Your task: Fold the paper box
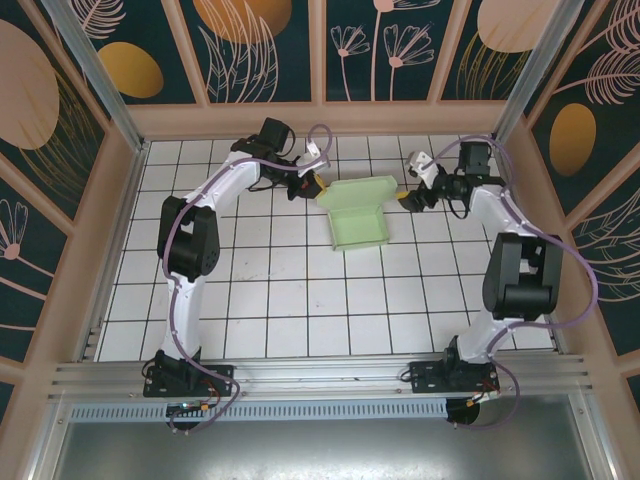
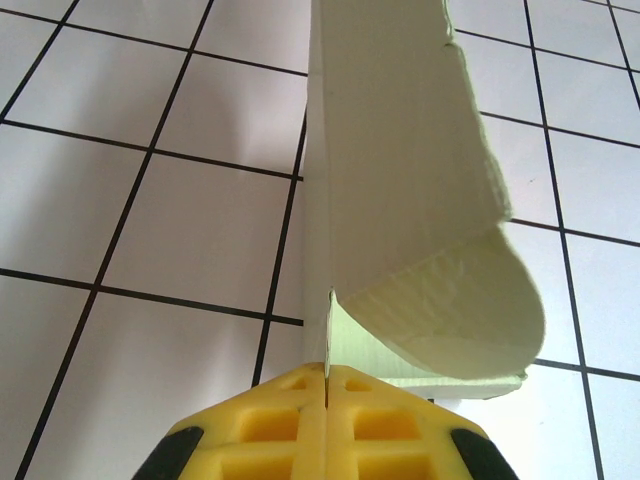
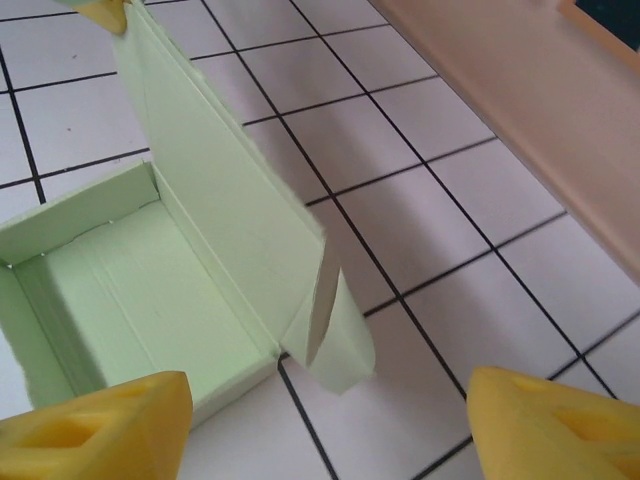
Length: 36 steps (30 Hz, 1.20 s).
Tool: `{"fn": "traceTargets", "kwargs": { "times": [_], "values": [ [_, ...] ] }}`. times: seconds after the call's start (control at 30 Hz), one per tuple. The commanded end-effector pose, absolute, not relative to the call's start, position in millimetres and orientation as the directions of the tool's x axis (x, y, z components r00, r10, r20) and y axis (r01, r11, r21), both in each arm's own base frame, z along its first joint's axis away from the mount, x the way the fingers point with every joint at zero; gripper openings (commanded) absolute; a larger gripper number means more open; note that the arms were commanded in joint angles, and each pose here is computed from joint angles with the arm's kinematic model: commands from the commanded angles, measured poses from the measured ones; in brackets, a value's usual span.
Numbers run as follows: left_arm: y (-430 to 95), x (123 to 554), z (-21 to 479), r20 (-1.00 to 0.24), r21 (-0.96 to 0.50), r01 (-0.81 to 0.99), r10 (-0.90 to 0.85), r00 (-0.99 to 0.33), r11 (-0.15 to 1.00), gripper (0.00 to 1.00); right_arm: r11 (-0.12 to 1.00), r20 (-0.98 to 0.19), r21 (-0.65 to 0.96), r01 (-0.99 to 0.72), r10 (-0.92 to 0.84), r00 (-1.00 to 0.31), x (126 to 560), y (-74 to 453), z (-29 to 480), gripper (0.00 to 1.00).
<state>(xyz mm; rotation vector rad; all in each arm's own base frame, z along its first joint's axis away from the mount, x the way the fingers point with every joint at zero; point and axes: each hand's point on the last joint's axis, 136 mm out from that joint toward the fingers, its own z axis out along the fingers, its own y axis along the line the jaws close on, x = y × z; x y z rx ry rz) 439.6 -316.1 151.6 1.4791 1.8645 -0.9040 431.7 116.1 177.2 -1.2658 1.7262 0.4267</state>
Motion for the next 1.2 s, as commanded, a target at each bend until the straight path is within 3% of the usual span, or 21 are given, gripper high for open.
{"fn": "traceTargets", "kwargs": {
  "times": [0.0,0.23,0.4,0.53,0.8,1.03,1.17],
  "values": [
    [-321,434,159,-0.806,-0.157,0.982,0.561,-0.187,0.101,0.00,0.305,-0.811,-0.232,-0.924,-0.585,0.011,433,132,171,0.73],
    [-321,435,158,-0.804,-0.160,0.982,0.563,-0.189,0.100,0.00,0.242,-0.794,-0.177,-0.954,-0.608,-0.007,451,137,156,0.69],
    [-321,435,158,-0.804,-0.159,0.982,0.564,-0.187,0.099,0.00,0.218,-0.780,-0.145,-0.965,-0.625,-0.024,456,137,151,0.54],
    [-321,436,158,-0.803,-0.158,0.982,0.566,-0.188,0.102,0.00,0.205,-0.779,-0.136,-0.969,-0.627,-0.023,451,138,154,0.34],
    [-321,438,156,-0.800,-0.160,0.981,0.568,-0.195,0.111,0.00,0.200,-0.781,-0.133,-0.971,-0.624,-0.022,438,140,164,0.30],
    [-321,437,156,-0.800,-0.164,0.980,0.567,-0.198,0.111,0.00,0.212,-0.775,-0.123,-0.969,-0.631,-0.040,440,140,163,0.07],
    [-321,438,157,-0.799,-0.169,0.978,0.565,-0.207,0.120,0.00,0.226,-0.778,-0.123,-0.966,-0.627,-0.048,440,140,167,0.00]
  ]
}}
